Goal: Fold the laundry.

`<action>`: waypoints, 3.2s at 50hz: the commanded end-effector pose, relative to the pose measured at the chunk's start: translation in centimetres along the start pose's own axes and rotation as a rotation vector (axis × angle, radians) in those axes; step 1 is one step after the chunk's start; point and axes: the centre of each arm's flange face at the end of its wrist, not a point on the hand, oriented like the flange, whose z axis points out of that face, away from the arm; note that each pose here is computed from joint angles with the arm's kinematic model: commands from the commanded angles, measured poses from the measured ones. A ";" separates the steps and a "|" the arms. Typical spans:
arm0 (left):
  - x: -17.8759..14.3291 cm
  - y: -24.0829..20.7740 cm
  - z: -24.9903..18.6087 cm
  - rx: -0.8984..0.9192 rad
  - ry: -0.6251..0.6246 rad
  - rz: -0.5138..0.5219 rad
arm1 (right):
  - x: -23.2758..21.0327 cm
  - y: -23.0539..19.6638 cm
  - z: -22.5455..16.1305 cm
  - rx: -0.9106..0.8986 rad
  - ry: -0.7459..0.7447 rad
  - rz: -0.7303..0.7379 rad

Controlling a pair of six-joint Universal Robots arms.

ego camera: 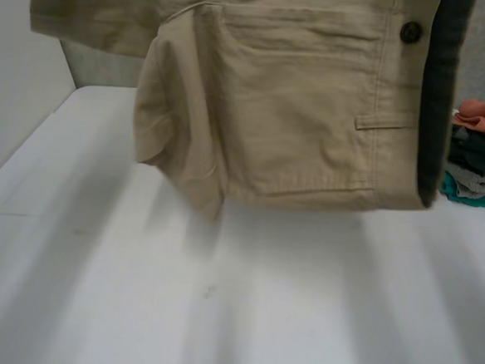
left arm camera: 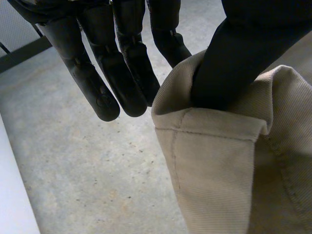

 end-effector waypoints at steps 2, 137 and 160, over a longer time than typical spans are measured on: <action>1.8 5.6 1.6 -0.099 0.074 -0.035 | -1.9 5.4 -0.1 -0.151 -0.033 0.114; 9.4 15.4 -24.6 -1.111 0.425 0.013 | -14.3 28.2 -16.8 -0.763 -0.475 -0.161; 10.3 20.4 -27.3 -1.244 0.442 0.017 | -10.9 16.4 -11.9 -0.519 -0.233 0.083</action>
